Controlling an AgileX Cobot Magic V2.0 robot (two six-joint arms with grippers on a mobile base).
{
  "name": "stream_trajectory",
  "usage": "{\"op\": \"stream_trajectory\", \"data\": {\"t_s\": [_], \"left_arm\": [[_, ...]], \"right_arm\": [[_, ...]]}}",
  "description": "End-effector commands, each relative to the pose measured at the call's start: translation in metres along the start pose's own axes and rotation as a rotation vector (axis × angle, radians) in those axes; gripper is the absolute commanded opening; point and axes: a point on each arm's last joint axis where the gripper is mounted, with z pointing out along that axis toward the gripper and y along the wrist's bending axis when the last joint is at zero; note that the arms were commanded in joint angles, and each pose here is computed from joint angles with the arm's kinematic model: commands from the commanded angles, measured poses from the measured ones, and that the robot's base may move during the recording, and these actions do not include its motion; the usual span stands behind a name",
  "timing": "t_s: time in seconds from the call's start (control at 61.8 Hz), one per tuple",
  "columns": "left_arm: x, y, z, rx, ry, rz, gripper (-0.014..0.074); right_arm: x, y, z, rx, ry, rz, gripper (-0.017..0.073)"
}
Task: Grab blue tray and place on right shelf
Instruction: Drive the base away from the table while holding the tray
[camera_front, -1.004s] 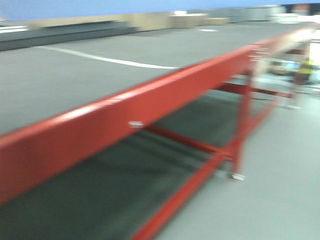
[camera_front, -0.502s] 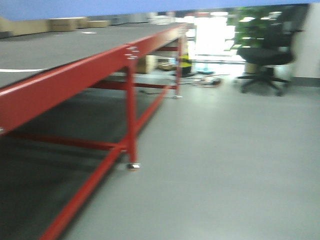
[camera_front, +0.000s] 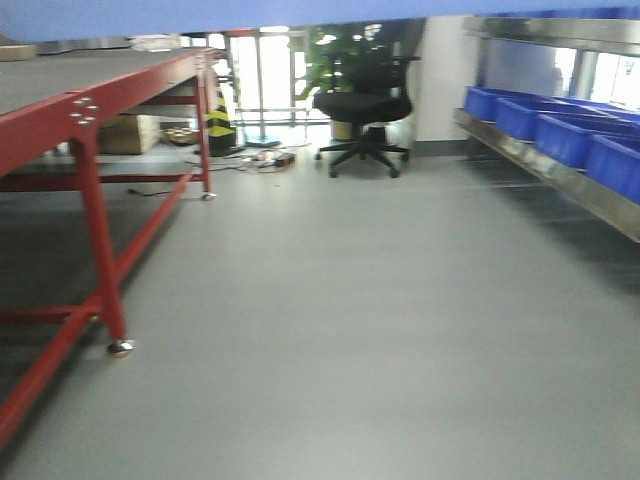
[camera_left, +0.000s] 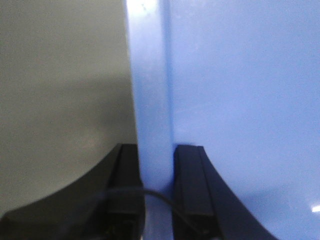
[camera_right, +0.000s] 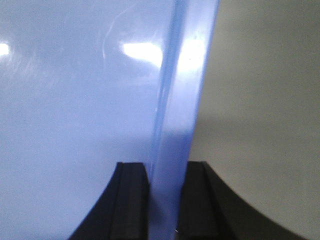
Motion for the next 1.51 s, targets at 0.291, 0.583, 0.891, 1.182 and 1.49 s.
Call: {"op": "stream_trajectory", "data": {"t_s": [0.291, 0.583, 0.891, 1.182, 1.49], "left_arm": [[0.0073, 0.0084, -0.0191, -0.08, 0.034, 0.041, -0.0048], [0.0074, 0.0082, -0.0191, -0.078, 0.035, 0.041, -0.0048], [0.0074, 0.0082, -0.0191, -0.078, 0.035, 0.041, -0.0048], [0.0075, 0.0078, -0.0191, -0.074, 0.036, 0.04, -0.0048], [0.008, 0.0068, -0.0191, -0.063, 0.041, 0.036, -0.0048]], "right_arm": [[-0.0114, -0.0022, -0.0175, 0.011, -0.131, -0.042, 0.0057], [-0.0114, -0.0022, -0.0175, 0.011, -0.131, -0.042, 0.0057], [-0.0114, -0.0022, -0.0175, 0.011, -0.131, -0.042, 0.0057], [-0.0112, -0.0022, -0.0175, 0.012, -0.129, -0.042, 0.0057], [-0.0111, -0.0023, -0.0175, 0.012, -0.128, -0.042, 0.0057]]}}
